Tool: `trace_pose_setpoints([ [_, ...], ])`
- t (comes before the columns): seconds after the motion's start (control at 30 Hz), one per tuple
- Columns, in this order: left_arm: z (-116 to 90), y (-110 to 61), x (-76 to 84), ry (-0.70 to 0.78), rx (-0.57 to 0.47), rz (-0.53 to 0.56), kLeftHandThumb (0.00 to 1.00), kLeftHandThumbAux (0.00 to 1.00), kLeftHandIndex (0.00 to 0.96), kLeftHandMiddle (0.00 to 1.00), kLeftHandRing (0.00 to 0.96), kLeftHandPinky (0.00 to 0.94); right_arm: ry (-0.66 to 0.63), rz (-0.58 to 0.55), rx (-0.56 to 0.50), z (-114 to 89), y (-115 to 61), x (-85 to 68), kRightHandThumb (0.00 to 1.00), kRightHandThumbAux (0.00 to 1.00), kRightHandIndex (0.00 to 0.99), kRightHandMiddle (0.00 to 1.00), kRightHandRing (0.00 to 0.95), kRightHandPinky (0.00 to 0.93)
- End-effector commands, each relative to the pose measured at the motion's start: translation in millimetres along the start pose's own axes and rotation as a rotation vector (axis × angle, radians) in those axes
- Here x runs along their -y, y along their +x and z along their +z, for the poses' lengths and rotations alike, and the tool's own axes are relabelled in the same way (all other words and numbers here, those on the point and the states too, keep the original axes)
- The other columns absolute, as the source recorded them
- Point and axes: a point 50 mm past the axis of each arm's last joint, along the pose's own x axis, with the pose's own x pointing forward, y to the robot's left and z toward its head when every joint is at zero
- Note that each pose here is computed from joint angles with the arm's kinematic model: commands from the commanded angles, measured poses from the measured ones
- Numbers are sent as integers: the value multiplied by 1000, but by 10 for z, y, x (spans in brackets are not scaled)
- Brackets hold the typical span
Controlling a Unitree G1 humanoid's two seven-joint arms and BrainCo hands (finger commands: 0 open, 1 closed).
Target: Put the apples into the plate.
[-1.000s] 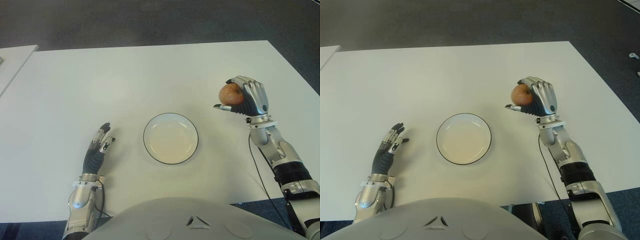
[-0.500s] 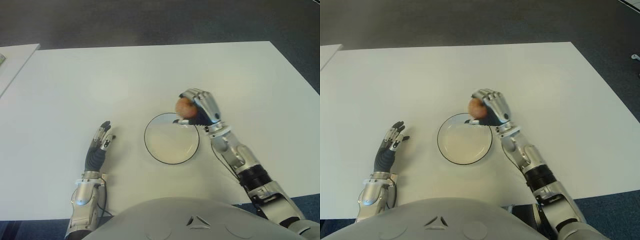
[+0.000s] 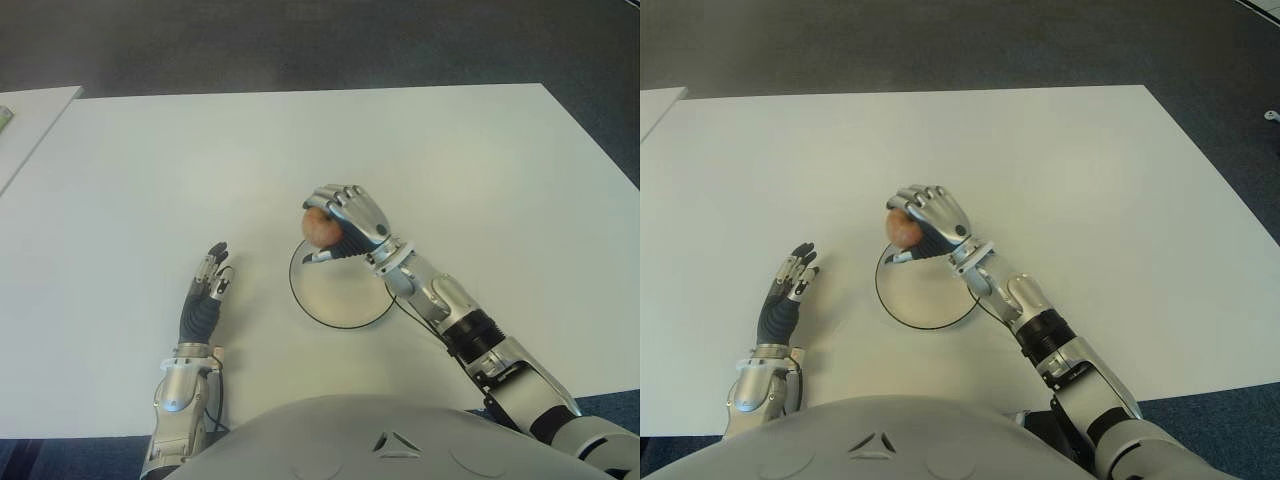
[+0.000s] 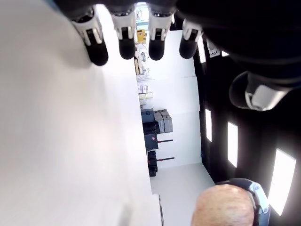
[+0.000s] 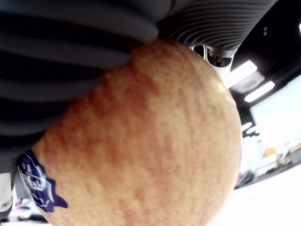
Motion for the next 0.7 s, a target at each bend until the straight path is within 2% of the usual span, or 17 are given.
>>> trace_pose_setpoints([
  [0.03,-202,-126,87,-8,-141,-22,53,349,0,0,0,0,-9,23,4,-18,-54,-40,961,577,777,824,845,835],
  [0.4,-216,-158,88,-23,-143,-13,43,382,0,0,0,0,42,57,-40,-65,-157,-47,985,582,786,827,837,831],
  [0.7,-227,-150,97,-14,-130,-28,29,388,0,0,0,0,45,38,-50,-95,-173,-12,979,585,787,825,836,834],
])
